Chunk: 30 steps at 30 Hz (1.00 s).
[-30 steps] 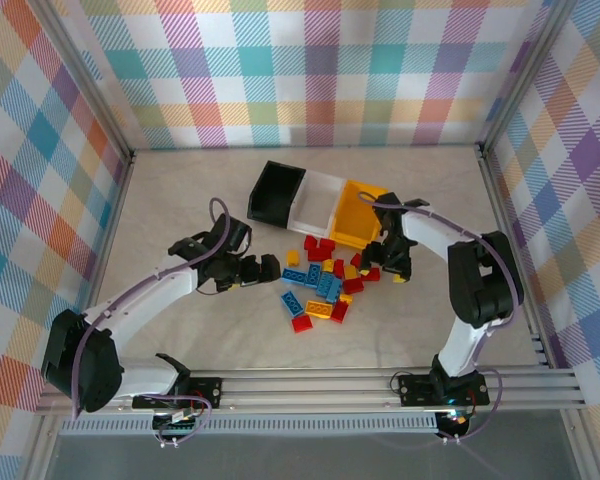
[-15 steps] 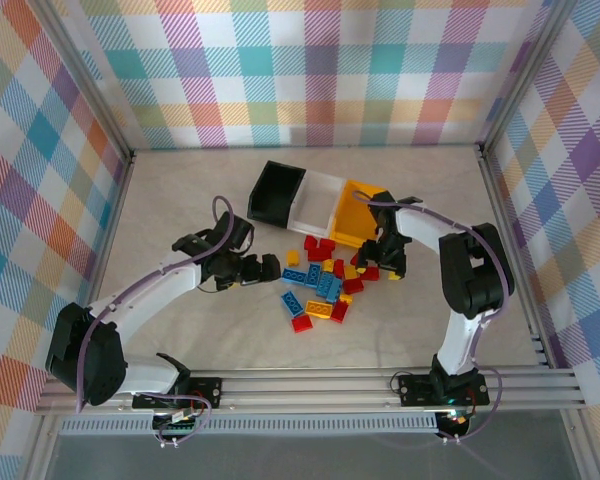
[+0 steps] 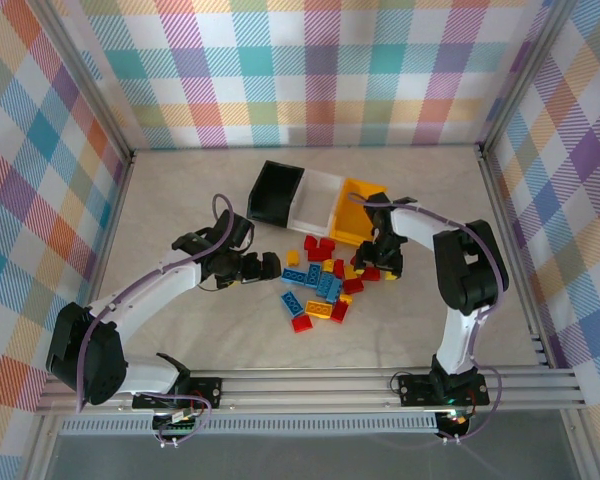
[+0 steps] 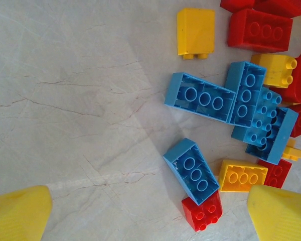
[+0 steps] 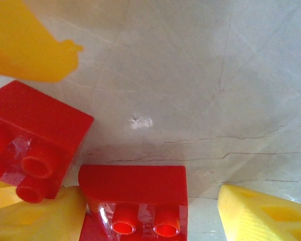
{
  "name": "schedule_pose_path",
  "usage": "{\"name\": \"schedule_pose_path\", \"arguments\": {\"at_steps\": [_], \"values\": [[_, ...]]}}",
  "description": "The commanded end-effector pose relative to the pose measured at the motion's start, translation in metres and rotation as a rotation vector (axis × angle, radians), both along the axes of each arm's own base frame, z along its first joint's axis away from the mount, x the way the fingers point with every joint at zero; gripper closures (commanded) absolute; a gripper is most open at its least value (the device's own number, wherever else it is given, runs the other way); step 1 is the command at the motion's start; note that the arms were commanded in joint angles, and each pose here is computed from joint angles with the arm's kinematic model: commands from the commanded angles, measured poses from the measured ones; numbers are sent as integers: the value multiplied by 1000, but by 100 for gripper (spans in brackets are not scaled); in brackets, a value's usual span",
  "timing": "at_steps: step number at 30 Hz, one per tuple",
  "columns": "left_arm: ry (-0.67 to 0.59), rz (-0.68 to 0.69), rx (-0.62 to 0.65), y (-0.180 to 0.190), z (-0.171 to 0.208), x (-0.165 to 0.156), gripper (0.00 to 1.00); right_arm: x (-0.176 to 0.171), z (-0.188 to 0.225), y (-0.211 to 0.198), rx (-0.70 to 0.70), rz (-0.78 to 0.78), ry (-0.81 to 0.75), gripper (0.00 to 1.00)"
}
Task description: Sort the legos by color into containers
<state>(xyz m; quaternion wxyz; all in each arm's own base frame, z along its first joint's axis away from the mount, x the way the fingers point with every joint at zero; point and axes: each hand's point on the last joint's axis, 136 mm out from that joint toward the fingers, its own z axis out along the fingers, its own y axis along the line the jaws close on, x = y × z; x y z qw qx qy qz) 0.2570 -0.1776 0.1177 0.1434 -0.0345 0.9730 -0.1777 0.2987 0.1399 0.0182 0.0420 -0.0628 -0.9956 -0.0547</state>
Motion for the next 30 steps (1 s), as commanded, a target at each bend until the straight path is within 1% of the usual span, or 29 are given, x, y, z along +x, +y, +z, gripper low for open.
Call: {"name": "schedule_pose_path", "arguments": {"at_steps": [1, 6, 13, 23, 30], "values": [[22, 5, 21, 8, -3, -4, 0, 7, -7, 8, 3, 22, -4, 31], [26, 11, 20, 11, -4, -3, 0, 10, -8, 5, -21, 17, -8, 32], [28, 19, 12, 12, -5, -1, 0, 4, -5, -4, -57, 10, -20, 34], [32, 24, 3, 11, -6, -2, 0, 5, 8, -17, -86, -14, -99, 42], [39, 27, 3, 12, -6, -4, 0, 3, 2, -17, -70, -15, -86, 41]]}}
